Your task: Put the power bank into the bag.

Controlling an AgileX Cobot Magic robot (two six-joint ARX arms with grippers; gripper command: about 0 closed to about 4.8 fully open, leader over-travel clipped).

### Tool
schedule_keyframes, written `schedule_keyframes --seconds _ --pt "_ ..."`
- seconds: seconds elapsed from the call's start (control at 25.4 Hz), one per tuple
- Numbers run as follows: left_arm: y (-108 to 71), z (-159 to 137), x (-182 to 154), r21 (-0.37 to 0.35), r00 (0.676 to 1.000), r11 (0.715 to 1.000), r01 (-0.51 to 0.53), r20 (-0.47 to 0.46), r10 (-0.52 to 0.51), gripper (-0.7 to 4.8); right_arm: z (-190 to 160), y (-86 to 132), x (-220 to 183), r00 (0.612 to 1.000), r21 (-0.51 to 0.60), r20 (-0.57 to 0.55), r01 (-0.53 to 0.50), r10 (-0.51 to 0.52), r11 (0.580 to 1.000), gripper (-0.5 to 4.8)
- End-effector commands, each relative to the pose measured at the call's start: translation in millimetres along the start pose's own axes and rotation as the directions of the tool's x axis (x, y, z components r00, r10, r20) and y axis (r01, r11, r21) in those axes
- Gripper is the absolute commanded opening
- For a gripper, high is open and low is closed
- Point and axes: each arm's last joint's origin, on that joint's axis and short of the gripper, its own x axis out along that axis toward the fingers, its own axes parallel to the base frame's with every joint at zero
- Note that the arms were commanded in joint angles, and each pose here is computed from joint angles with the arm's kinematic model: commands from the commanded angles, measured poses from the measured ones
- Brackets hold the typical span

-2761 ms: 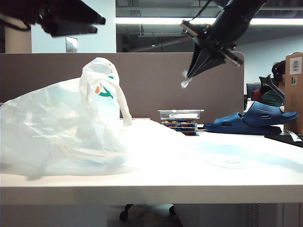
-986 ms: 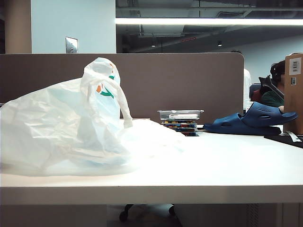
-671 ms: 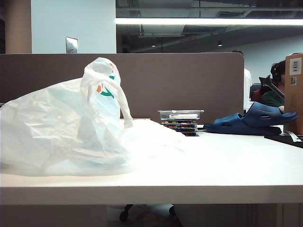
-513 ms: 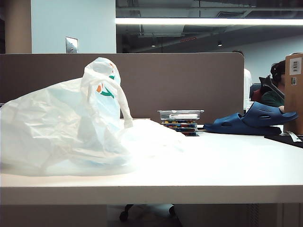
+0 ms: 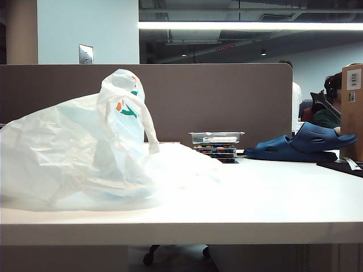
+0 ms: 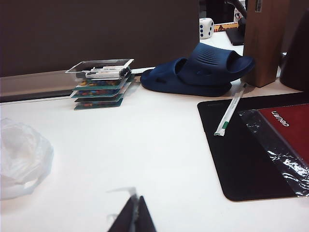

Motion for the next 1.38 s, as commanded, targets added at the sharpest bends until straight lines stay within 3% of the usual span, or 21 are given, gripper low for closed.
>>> schedule_keyframes --seconds 0.04,0.28,0.59,1.38 --pt "-1.1 -8.4 -5.8 -0.019 1.0 1.0 0.005 0.024 -0.005 -0.06 -5.7 -0.5 -3.1 0.999 -0.012 0.044 -0.002 0.003 1.0 -0.09" --pt "-2.0 -30.4 -6.7 -0.065 1.0 0.998 0.006 -0.013 -0.007 -0.06 -15.8 -2.3 -6.4 0.997 -0.034 0.079 0.02 -0.017 0.999 -0.09" --pt "-3.4 -56.6 -6.2 -0.049 0.999 0.999 0.014 -0.033 -0.016 -0.06 -33.0 -5.3 -4.4 0.996 -0.06 0.084 0.045 -0.039 0.997 -0.09" --pt "-3.7 -64.7 -6.8 -0.045 0.993 0.999 0.014 -0.117 -0.019 -0.06 -34.4 -5.4 -4.3 0.997 -0.076 0.068 0.043 -0.038 0.996 -0.08"
